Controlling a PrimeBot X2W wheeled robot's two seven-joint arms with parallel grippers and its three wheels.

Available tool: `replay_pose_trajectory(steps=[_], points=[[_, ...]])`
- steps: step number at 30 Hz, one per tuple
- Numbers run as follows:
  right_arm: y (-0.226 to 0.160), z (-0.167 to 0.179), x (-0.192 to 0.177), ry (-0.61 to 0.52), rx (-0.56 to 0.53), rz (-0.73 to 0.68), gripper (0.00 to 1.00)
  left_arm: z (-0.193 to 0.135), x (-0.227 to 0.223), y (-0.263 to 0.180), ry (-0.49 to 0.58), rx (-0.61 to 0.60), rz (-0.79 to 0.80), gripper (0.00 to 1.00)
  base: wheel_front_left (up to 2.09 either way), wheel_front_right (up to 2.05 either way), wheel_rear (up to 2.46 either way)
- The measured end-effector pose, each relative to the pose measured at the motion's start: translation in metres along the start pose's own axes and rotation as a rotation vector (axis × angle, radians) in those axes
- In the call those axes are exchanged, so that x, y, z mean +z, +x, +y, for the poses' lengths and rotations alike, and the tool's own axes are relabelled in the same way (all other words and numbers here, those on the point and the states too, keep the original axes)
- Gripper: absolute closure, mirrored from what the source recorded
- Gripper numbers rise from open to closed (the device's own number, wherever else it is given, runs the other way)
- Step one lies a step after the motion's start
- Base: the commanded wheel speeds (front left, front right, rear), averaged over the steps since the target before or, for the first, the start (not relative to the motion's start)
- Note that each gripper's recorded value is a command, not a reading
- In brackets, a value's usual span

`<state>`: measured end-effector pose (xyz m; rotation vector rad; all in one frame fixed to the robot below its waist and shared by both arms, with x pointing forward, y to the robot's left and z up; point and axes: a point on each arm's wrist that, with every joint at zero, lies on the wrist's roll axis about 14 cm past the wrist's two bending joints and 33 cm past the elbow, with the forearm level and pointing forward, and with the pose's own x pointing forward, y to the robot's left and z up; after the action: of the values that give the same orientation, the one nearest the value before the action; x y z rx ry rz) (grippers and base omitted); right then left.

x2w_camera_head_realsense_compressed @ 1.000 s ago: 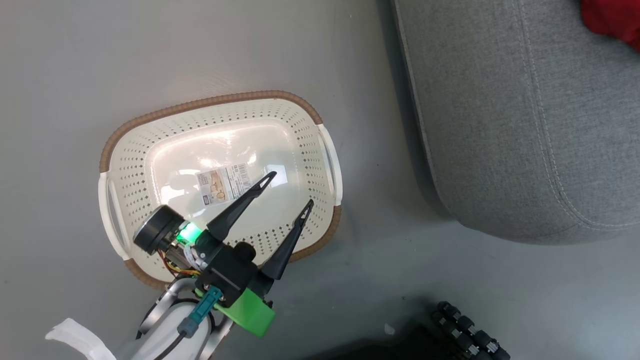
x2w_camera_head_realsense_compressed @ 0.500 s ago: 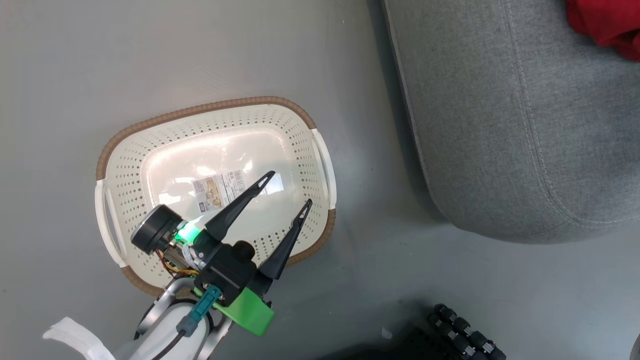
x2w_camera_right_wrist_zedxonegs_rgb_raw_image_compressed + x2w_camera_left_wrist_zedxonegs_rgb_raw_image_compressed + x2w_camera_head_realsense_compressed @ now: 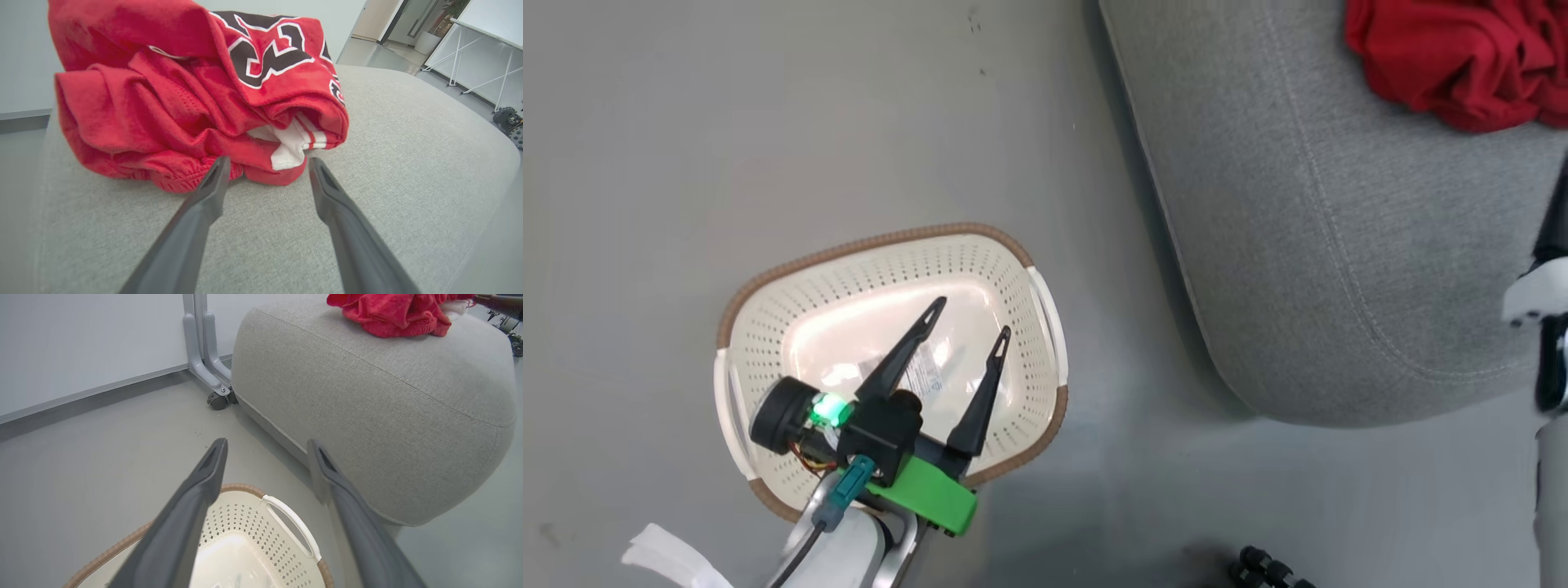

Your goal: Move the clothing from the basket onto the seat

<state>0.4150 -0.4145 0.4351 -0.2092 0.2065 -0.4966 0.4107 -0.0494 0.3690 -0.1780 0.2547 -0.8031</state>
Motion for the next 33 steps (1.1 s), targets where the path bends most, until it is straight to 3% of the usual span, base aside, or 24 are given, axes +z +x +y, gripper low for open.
replay_pose_trajectory(steps=[6,8,11,15,21,33], points=[[-0.032,0.019,0.018,0.064,0.107,-0.06,0.0,0.005,0.019,-0.011,-0.075,0.124,-0.035,0.0,0.0,0.0,0.0],[-0.044,0.028,0.023,0.076,0.152,-0.078,0.0,0.013,0.031,-0.018,-0.157,0.196,-0.075,0.0,0.0,0.0,0.0],[-0.062,0.051,0.025,0.123,0.224,-0.085,0.0,0.033,0.042,-0.036,-0.193,0.301,-0.112,0.0,0.0,0.0,0.0],[-0.083,0.074,0.034,0.218,0.288,-0.11,0.0,0.052,0.057,-0.067,-0.169,0.412,-0.159,0.0,0.0,0.0,0.0],[-0.118,0.123,0.052,0.23,0.453,-0.16,0.0,0.081,0.09,-0.126,-0.161,0.592,-0.285,0.0,0.0,0.0,0.0],[-0.175,0.176,0.093,0.279,0.655,-0.281,0.0,0.076,0.136,-0.196,-0.059,0.75,-0.446,0.0,0.0,0.0,0.0]])
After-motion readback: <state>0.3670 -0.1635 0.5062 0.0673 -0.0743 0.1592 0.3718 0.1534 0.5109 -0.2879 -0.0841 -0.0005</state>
